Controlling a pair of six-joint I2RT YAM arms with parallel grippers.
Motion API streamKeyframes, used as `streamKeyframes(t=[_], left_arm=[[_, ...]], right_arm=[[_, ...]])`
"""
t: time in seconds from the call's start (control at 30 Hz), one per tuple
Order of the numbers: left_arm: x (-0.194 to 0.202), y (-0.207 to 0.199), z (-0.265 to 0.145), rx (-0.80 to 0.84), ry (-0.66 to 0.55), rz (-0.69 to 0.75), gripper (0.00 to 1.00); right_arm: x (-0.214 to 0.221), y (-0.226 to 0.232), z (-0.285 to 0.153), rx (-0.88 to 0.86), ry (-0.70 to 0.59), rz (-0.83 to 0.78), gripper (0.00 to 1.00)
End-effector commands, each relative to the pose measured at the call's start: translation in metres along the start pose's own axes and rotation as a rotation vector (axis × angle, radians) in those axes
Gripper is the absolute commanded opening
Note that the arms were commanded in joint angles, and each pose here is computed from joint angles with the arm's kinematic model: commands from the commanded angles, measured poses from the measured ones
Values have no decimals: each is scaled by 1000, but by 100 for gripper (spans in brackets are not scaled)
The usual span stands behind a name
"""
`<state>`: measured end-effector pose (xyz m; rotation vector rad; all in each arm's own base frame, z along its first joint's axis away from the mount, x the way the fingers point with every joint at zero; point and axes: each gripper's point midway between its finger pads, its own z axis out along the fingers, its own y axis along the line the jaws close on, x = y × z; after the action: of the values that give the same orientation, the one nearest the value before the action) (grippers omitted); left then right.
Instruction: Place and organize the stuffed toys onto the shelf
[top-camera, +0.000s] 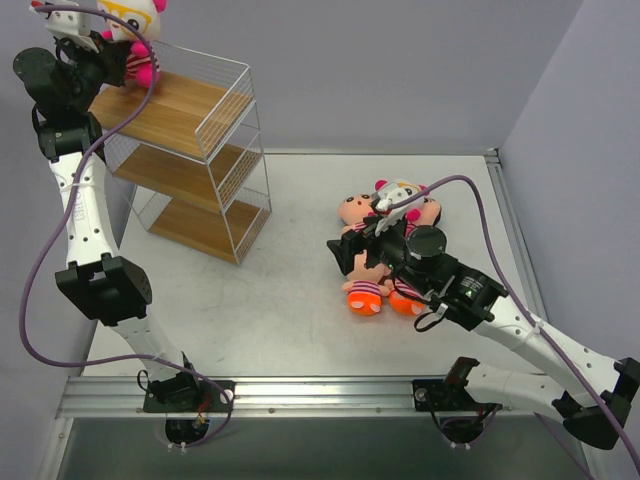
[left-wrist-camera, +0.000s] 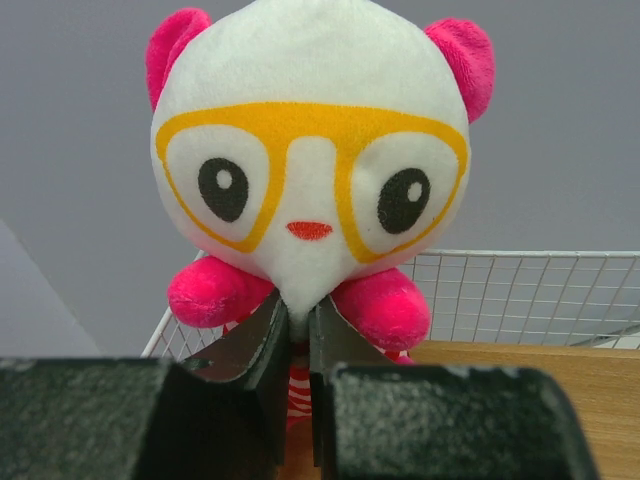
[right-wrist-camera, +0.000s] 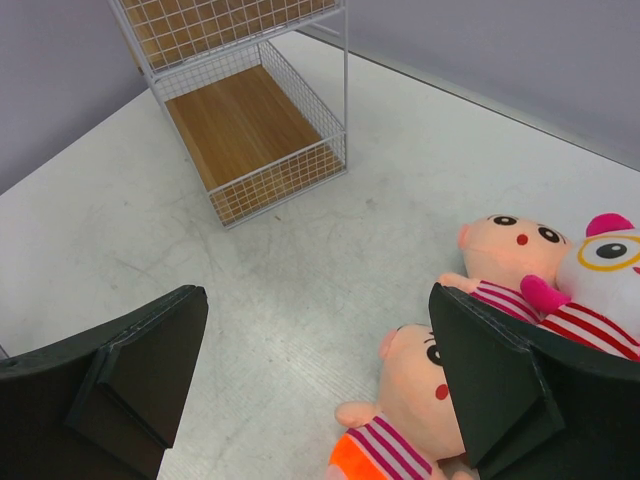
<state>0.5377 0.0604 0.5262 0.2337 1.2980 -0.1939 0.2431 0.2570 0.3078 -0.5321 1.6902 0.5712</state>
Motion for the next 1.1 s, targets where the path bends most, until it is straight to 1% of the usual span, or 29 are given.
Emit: streamKeyframes(t=[0.0, 0.1, 0.23, 0.27, 0.37, 0.43, 0.5, 0.6, 0.63, 0.7, 0.8, 0.83, 0.93, 1.0, 1.03, 1.07], left_arm=[[-19, 3, 1, 6, -68, 71, 14], [-16, 4, 1, 2, -66, 66, 18], [-7, 4, 3, 9, -53, 47, 21], [-5, 4, 2, 11, -49, 40, 24], [0, 5, 3, 8, -38, 30, 29], [-1, 6, 2, 4, -38, 28, 37], [-2, 6, 1, 1, -38, 23, 41], [-7, 7, -2, -8, -48, 12, 46], [-9, 7, -3, -11, -52, 10, 53], [-15, 7, -6, -17, -62, 8, 56], [-20, 6, -10, -22, -69, 2, 65], [-21, 6, -11, -25, -69, -2, 67], [-27, 3, -15, -26, -80, -5, 70], [-32, 1, -18, -24, -87, -6, 75], [-36, -1, -20, -24, -91, -8, 80], [-36, -1, -20, -23, -91, -11, 80]], right_arm=[[-18, 4, 4, -18, -51, -6, 100], [-17, 5, 4, -22, -49, -5, 99], [-15, 6, 4, -26, -44, -3, 99], [-16, 5, 2, -26, -45, -3, 100], [-17, 5, 1, -27, -47, -1, 99], [-15, 5, 1, -26, -44, 0, 99], [-17, 5, 0, -28, -48, 2, 99], [-18, 5, -1, -29, -49, 4, 99], [-18, 6, -2, -32, -51, 6, 99], [-18, 6, -2, -34, -53, 8, 99], [-19, 6, -4, -36, -58, 10, 99], [-19, 7, -4, -39, -59, 11, 99], [-20, 7, -6, -41, -62, 11, 99], [-20, 7, -6, -43, -63, 10, 99], [-20, 7, -6, -43, -65, 7, 99], [-20, 7, -6, -43, -65, 7, 99]])
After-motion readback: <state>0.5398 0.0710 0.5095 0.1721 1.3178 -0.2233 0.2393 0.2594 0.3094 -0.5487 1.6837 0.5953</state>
